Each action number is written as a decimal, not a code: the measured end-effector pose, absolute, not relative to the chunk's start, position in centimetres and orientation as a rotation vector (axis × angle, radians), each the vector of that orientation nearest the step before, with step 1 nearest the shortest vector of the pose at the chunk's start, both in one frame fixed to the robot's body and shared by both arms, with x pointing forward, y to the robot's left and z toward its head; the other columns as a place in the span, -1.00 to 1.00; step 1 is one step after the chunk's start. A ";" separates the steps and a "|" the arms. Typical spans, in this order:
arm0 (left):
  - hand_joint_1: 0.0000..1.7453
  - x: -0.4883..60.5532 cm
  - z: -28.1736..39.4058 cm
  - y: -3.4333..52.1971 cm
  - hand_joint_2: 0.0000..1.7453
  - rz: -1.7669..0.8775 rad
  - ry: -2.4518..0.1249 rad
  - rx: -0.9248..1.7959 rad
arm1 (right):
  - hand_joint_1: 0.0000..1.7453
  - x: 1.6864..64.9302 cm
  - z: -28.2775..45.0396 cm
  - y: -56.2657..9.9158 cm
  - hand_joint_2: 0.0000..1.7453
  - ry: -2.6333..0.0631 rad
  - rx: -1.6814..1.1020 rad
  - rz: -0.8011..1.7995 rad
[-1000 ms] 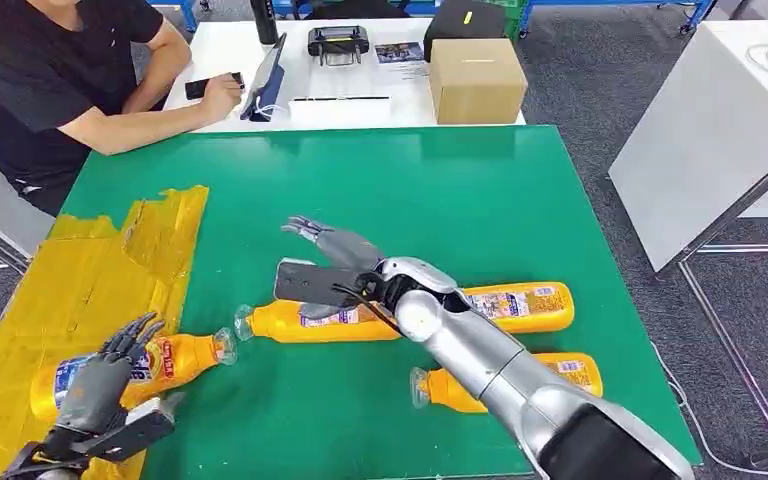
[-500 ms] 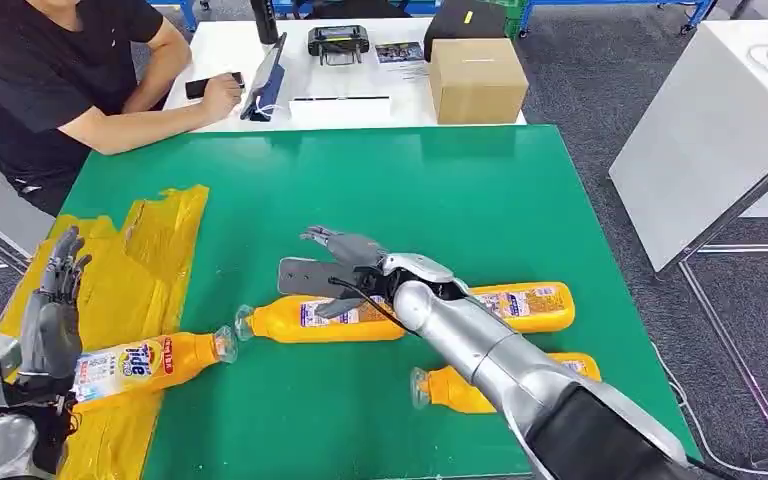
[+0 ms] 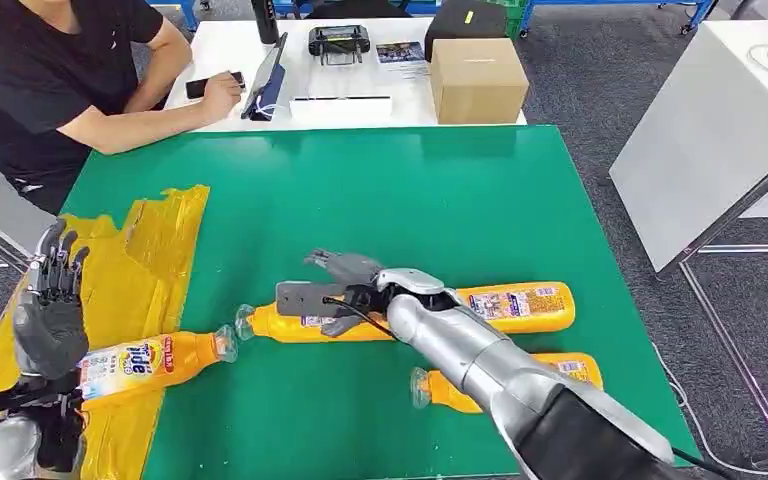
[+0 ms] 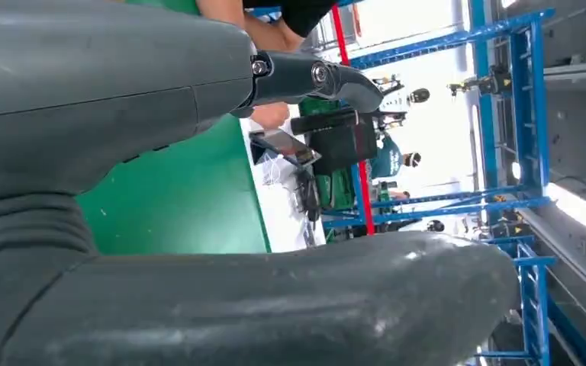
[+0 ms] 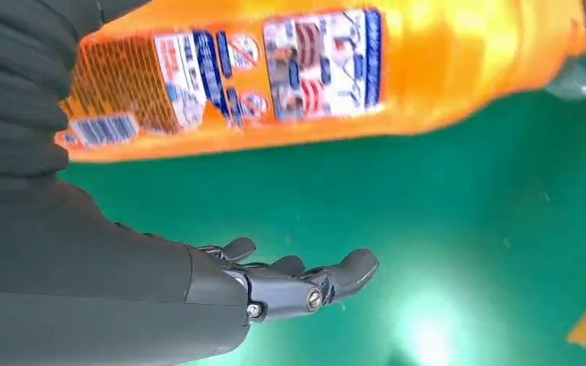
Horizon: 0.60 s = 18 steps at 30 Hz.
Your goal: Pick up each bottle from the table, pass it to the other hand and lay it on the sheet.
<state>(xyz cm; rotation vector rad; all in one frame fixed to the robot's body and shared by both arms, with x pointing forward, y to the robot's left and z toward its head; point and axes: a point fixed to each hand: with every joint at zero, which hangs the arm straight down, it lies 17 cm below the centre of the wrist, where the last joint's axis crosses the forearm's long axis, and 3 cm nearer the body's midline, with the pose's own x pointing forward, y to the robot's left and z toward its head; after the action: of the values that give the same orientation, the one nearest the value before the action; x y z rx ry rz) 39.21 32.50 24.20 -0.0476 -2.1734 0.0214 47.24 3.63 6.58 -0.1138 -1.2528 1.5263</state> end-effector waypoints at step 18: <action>-1.00 40.0 25.3 32.5 -1.00 0.068 -2.183 -0.075 | -1.00 45.2 1.5 0.9 1.00 -1.051 -0.156 1.720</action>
<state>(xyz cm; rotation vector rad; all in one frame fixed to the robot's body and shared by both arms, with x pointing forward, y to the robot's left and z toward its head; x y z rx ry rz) 39.97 32.55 25.28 -0.0752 -2.1826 0.0676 45.18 0.92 1.54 -0.1556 -1.0509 1.7204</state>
